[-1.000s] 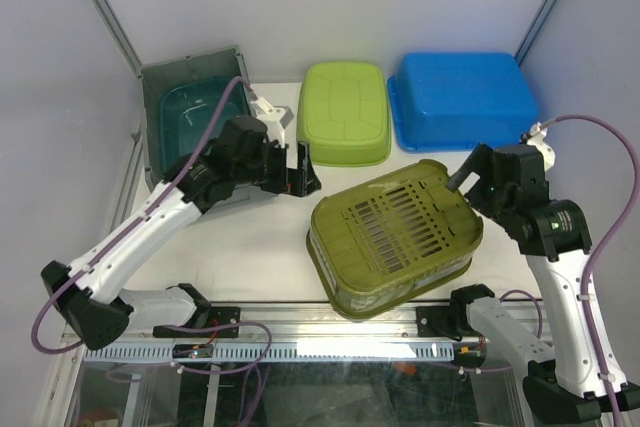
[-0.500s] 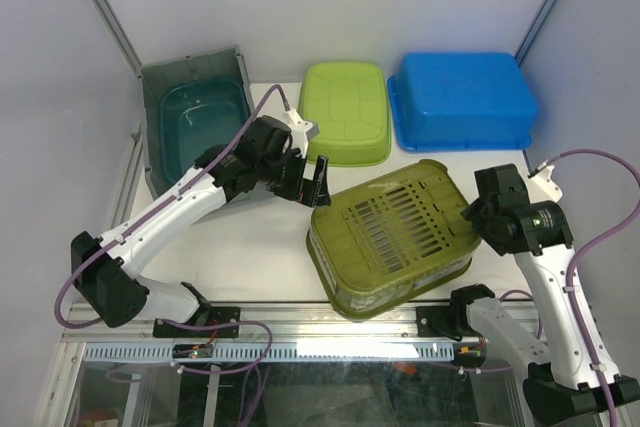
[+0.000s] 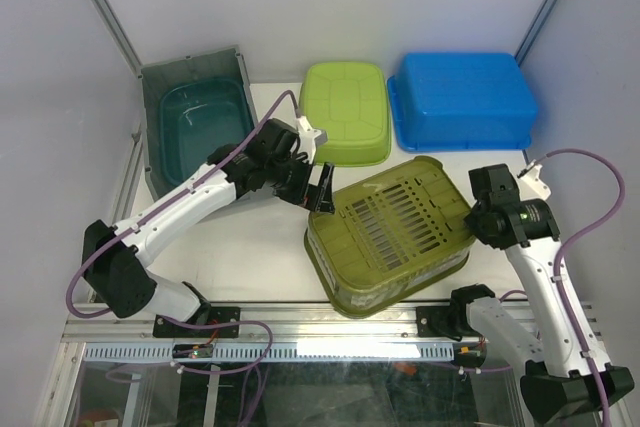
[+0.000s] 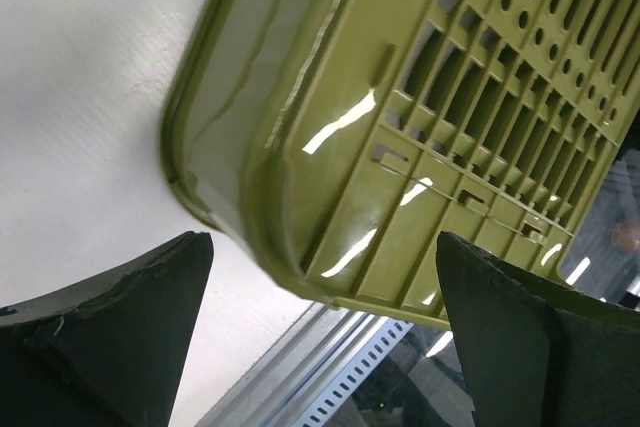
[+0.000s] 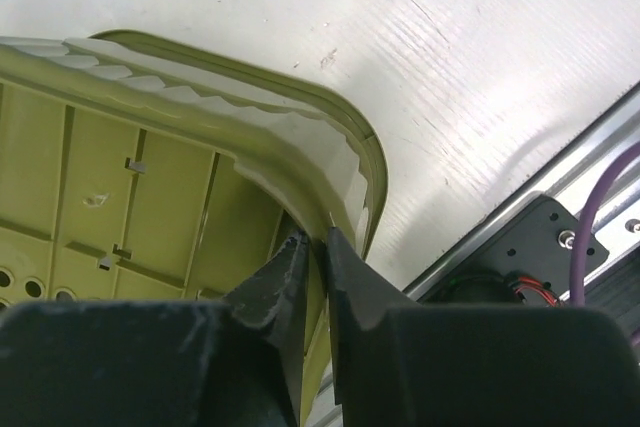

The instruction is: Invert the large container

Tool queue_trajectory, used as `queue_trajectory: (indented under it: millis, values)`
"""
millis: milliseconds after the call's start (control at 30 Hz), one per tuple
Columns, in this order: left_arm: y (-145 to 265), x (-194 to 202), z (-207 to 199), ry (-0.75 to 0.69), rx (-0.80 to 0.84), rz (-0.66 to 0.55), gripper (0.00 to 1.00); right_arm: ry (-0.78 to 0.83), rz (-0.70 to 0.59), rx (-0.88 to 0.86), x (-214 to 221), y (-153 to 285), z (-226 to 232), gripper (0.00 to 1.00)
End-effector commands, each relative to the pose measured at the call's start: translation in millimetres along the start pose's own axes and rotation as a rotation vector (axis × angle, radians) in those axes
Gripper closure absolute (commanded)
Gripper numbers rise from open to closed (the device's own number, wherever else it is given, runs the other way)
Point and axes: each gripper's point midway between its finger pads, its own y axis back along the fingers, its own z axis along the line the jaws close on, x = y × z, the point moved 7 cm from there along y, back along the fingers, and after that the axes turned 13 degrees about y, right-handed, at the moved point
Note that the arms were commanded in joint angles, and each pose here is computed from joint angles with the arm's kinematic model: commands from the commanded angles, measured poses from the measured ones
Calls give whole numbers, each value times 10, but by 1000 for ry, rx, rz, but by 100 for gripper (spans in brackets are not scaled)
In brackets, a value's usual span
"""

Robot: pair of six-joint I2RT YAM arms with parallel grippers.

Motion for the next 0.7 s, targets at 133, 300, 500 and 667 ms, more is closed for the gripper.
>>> queue_trajectory:
  millis: [133, 300, 500, 667]
  values:
    - [-176, 46, -199, -23, 192, 83, 3, 52, -108, -121, -411, -100, 313, 93]
    - [-245, 122, -341, -29, 259, 119, 4, 153, -107, -237, -696, -305, 540, 100]
    - [-367, 277, -648, -69, 349, 171, 3, 210, -99, -384, -1048, -431, 785, 98]
    - [-593, 364, -957, -113, 402, 210, 3, 213, -171, -493, -1256, -391, 942, 87]
